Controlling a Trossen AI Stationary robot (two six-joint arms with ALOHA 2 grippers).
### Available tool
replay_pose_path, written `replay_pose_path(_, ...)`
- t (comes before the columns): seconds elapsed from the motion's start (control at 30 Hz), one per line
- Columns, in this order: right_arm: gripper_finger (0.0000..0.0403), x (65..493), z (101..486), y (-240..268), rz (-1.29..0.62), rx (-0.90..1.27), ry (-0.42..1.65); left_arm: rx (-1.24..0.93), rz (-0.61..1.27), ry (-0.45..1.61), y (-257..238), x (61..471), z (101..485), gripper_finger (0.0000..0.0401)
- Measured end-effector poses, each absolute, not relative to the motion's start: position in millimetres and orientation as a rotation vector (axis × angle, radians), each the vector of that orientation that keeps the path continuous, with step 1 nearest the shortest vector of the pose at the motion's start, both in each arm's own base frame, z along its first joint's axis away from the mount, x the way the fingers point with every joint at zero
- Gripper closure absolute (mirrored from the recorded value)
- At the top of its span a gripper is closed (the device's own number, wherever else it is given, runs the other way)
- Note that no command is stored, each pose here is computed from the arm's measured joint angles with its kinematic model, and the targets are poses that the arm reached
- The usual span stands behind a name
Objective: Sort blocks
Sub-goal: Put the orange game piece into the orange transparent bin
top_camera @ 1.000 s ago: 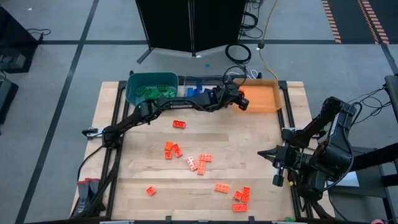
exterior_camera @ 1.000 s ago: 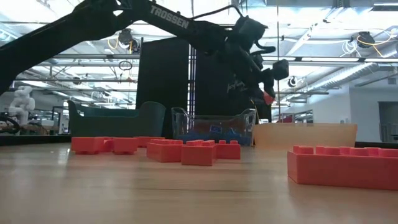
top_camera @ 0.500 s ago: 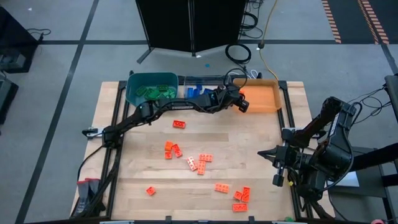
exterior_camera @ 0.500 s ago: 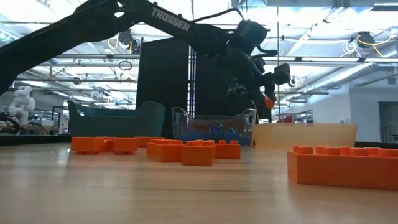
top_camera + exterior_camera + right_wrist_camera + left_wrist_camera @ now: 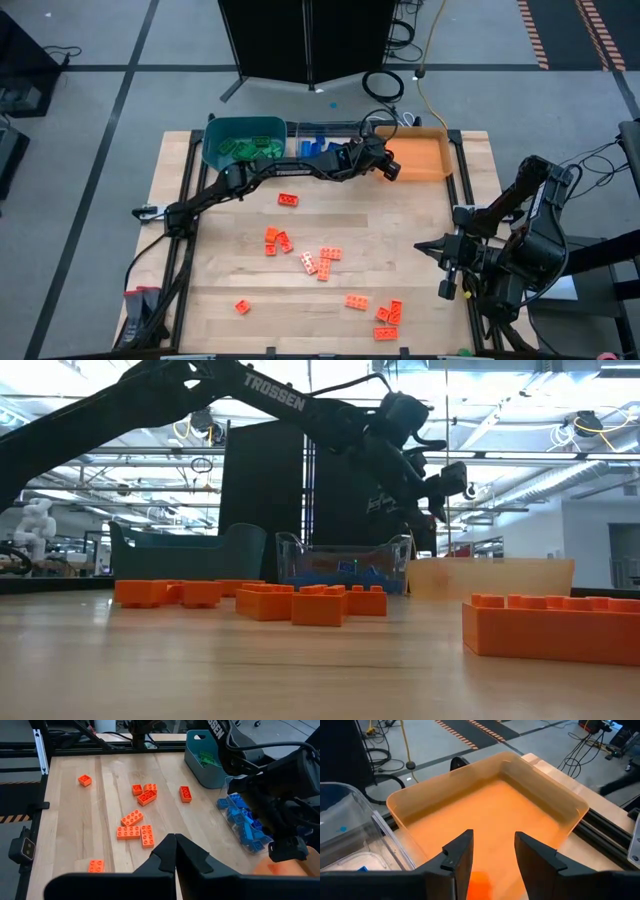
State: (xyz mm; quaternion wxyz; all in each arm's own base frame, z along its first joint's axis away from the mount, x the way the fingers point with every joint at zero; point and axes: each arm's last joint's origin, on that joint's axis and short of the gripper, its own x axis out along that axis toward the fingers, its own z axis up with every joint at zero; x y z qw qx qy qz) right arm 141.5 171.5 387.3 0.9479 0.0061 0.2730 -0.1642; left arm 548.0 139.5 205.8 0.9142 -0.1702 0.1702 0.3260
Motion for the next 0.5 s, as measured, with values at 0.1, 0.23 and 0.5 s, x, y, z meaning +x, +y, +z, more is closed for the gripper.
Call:
replay_pose_path(0.1, 0.0402, 141.5, 387.3, 171.5, -0.335, 0.015, 0.555, -0.323, 0.631, 0.344, 139.4, 549.4, 207.5, 0.0251)
replay_pose_path(0.23, 0.0402, 141.6, 387.4, 171.5, -0.335, 0.015, 0.555, -0.332, 0.583, 0.339, 138.8, 550.5, 208.6, 0.0249)
replay_pose_path(0.5, 0.0402, 141.1, 387.0, 170.8, -0.335, -0.003, 0.561, -0.229, 0.16, 0.335, 106.5, 539.8, 298.7, 0.0248)
